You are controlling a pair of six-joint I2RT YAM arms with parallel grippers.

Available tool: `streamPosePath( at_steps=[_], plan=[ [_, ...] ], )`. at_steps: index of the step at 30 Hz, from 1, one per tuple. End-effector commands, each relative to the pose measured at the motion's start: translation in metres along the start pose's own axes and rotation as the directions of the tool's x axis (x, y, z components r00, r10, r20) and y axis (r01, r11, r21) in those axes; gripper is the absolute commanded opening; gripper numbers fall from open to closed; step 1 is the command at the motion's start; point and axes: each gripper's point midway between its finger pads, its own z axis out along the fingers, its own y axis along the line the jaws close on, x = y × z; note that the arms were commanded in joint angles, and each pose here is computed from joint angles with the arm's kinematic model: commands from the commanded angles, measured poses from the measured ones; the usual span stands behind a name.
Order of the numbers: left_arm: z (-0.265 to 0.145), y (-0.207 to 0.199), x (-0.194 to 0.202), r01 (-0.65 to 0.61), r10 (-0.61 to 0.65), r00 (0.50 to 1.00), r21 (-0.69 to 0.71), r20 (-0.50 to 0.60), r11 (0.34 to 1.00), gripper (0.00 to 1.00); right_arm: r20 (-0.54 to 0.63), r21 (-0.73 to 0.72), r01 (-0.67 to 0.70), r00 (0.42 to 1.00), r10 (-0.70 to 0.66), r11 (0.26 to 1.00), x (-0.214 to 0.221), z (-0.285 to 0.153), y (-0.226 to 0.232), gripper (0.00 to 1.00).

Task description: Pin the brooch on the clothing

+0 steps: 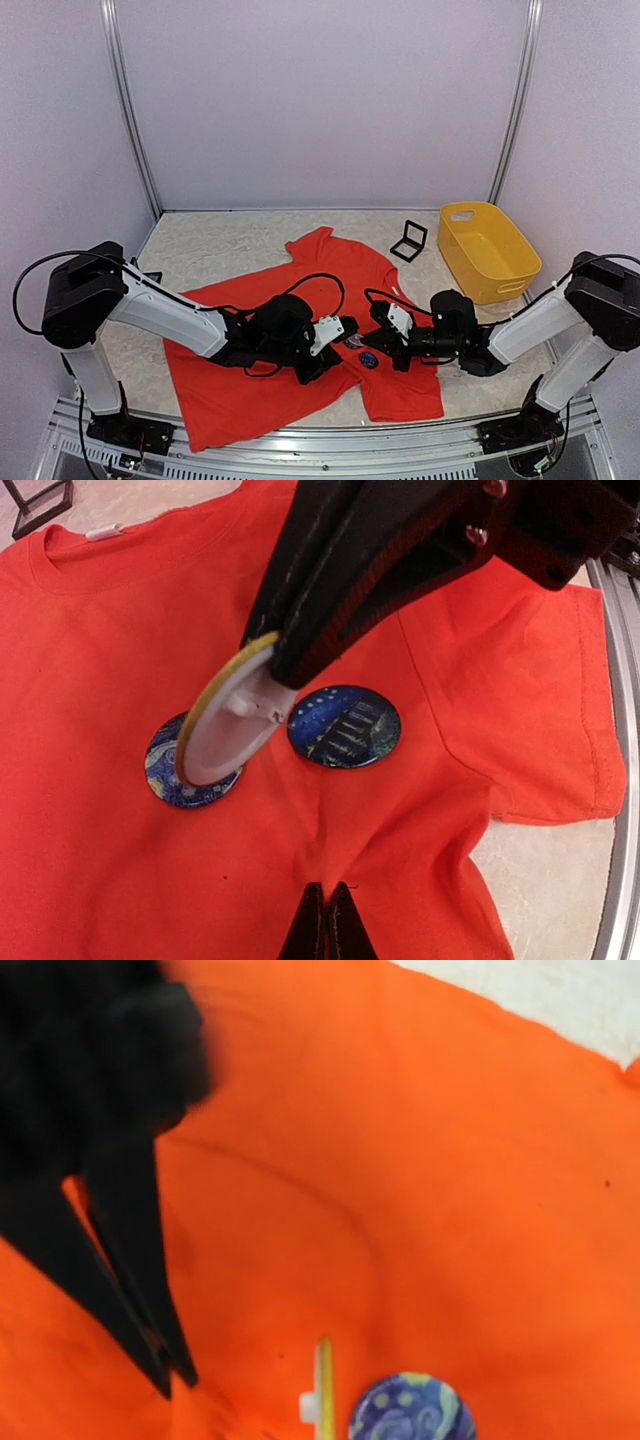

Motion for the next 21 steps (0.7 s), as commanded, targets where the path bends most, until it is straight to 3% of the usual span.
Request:
streamPosePath(
  at_steps=[1, 11, 18, 21],
  plan=[
    [-0.01, -0.006, -0.016, 0.015, -0.017, 0.998, 0.043, 0.062, 0.999, 0.0, 0.071, 0.145, 0.189, 0.977, -0.201, 0.971, -0.013, 0.005, -0.009, 0.0],
    [-0.014, -0.006, -0.024, 0.017, -0.022, 0.996, 0.054, 0.087, 0.998, 0.0, -0.024, 0.15, 0.338, 0.941, -0.338, 0.929, 0.012, 0.025, 0.01, 0.0],
    [-0.014, -0.002, -0.022, 0.032, -0.035, 0.996, 0.045, 0.087, 0.999, 0.0, -0.015, 0.06, 0.337, 0.942, -0.336, 0.94, 0.017, 0.028, 0.034, 0.0],
    [-0.015, 0.0, -0.024, 0.04, -0.044, 0.994, 0.043, 0.096, 0.998, 0.0, -0.036, 0.085, 0.338, 0.941, -0.337, 0.937, 0.022, 0.028, 0.032, 0.0]
  ],
)
